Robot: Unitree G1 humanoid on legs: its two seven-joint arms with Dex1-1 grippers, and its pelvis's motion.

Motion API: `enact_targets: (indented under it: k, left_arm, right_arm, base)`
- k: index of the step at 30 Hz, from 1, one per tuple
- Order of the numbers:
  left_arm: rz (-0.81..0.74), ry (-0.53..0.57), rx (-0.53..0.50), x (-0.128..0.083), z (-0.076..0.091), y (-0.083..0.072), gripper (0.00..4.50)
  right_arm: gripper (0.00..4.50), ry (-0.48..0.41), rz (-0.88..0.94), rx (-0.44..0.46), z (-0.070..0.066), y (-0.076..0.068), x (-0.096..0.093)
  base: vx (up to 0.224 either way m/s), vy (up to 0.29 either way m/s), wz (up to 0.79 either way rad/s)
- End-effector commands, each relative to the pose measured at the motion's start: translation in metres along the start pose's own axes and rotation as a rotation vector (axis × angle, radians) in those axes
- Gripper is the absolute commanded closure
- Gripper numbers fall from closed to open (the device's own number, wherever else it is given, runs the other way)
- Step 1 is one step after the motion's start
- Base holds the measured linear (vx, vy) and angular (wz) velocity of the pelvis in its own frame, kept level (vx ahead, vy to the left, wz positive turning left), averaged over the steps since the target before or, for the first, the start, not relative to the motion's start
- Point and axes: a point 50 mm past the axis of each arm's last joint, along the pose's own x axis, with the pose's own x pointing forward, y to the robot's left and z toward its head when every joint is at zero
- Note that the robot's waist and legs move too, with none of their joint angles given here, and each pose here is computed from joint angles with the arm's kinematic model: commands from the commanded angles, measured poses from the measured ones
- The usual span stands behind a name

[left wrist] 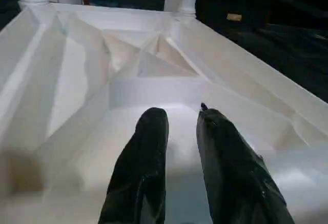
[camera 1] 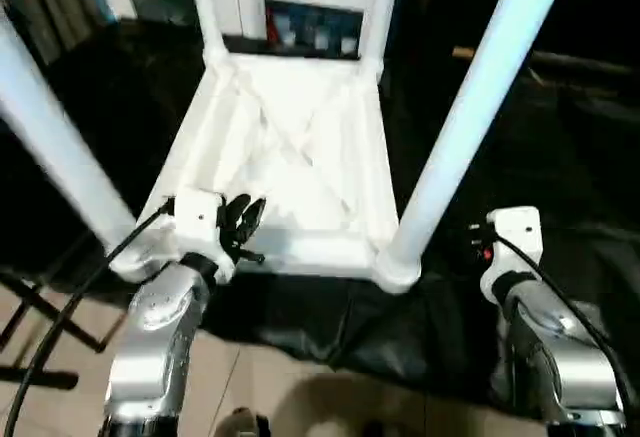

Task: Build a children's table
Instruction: Rotate leg to tighten

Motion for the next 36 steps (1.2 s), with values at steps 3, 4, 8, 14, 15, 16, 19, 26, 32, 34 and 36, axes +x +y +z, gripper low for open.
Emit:
enact_targets:
  k: [3,4,8,14,15,16,19,26,32,34,36]
  left_arm:
    - [0.025,-0.07,-0.003,-0.012,0.008,0.006,3.19]
    - [0.063,-0.088,-0.001,-0.02,0.008,0.01,3.19]
    - [0.195,-0.127,0.029,-0.046,0.007,0.021,2.84]
    - [0.318,-0.157,0.033,-0.071,0.007,0.022,2.35]
    - [0.354,-0.185,0.049,-0.073,0.009,0.023,2.28]
    - [0.37,-0.199,0.057,-0.073,0.011,0.024,2.2]
    - [0.397,-0.212,0.066,-0.073,0.012,0.028,1.88]
    - [0.361,-0.15,0.064,-0.067,0.008,0.041,1.46]
    - [0.33,-0.117,0.072,-0.058,0.005,0.051,0.94]
    - [0.316,-0.095,0.082,-0.055,0.004,0.054,0.75]
    - [0.322,-0.081,0.087,-0.051,0.003,0.059,0.7]
  right_arm:
    - [0.13,-0.013,-0.029,-0.005,0.003,-0.008,-0.004]
    - [0.13,-0.024,-0.035,-0.015,0.003,-0.011,-0.006]
    - [0.0,-0.062,-0.04,-0.012,0.004,-0.028,-0.014]
    - [0.0,-0.047,0.003,-0.043,0.0,-0.053,-0.031]
    - [0.0,-0.046,0.053,-0.05,0.0,-0.059,-0.037]
    - [0.0,-0.046,0.081,-0.055,-0.001,-0.061,-0.04]
    - [0.0,-0.024,0.24,-0.095,-0.004,-0.06,-0.053]
    - [0.0,0.029,0.641,-0.03,-0.002,-0.042,-0.082]
    - [0.0,-0.029,0.763,-0.006,0.011,-0.016,-0.069]
    - [0.0,-0.042,0.791,0.011,0.012,-0.009,-0.066]
    - [0.0,-0.044,0.809,0.02,0.013,-0.002,-0.063]
  base:
    - [-0.16,0.032,-0.04]
    - [-0.06,-0.074,0.05]
    - [-0.028,-0.03,0.05]
    - [-0.059,0.04,0.15]
    - [-0.001,0.096,-0.02]
    - [0.0,0.051,-0.03]
    - [0.0,0.0,0.0]
    - [0.0,0.0,0.0]
    - [0.0,0.0,0.0]
    - [0.0,0.0,0.0]
    - [0.0,0.0,0.0]
